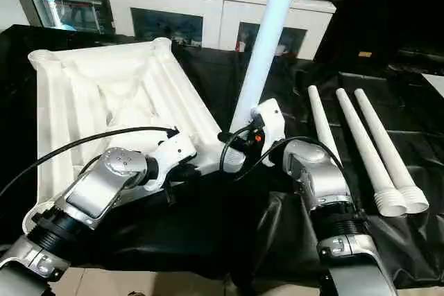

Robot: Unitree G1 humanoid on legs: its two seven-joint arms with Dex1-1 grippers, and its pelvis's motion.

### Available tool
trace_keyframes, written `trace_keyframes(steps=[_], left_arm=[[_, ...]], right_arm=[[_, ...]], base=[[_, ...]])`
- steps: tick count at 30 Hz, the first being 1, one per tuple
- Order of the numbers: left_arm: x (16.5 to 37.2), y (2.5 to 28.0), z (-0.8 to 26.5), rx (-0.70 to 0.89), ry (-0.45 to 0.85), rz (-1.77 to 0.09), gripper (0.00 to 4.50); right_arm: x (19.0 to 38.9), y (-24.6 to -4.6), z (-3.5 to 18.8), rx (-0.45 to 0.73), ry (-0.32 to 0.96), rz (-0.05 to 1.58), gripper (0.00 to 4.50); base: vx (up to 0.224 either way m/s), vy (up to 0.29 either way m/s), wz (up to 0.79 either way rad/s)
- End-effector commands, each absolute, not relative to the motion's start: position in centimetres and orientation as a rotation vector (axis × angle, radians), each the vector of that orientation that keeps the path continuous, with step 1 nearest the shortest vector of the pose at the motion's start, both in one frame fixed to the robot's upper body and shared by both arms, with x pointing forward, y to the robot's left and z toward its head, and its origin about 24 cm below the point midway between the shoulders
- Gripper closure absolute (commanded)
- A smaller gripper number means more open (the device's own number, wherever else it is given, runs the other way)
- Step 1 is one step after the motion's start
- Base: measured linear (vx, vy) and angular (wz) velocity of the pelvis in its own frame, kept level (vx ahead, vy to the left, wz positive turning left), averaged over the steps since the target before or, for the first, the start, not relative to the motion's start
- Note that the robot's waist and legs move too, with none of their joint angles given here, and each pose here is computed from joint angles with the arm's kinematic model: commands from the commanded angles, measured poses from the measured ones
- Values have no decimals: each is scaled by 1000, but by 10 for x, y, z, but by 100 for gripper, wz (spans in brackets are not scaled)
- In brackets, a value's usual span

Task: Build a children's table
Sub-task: Rotate leg to tighten

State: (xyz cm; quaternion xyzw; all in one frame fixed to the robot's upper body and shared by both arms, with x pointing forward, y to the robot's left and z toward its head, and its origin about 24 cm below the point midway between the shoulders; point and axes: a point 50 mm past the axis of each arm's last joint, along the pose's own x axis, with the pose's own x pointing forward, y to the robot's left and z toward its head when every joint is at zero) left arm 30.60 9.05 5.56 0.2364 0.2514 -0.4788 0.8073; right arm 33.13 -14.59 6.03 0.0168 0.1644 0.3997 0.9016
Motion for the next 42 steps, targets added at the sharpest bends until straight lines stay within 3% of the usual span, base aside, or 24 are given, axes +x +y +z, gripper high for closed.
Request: trace_keyframes(steps=[1,7,12,19,25,28,42], left_arm=[[311,95,56,515,523,-976,450],[313,97,55,493,525,-953,450],[319,95,52,444,556,-864,450],[329,53,63,359,550,-787,450],[330,24,73,325,534,-770,450],[329,17,75,308,532,-757,450],[328,3,88,262,512,-746,450]], right_arm=[[299,-144,-1,99,641,847,264],[302,-140,0,94,572,775,264],[312,-137,-4,92,525,546,264],[327,-125,-11,105,521,173,264],[335,-114,-9,77,503,-32,264],[336,-109,-11,127,511,-99,264],[344,-105,-4,97,468,-169,264]], base=[[0,0,0],[0,0,0],[0,0,0],[-61,17,3],[41,13,-19],[-52,-6,13],[0,0,0]])
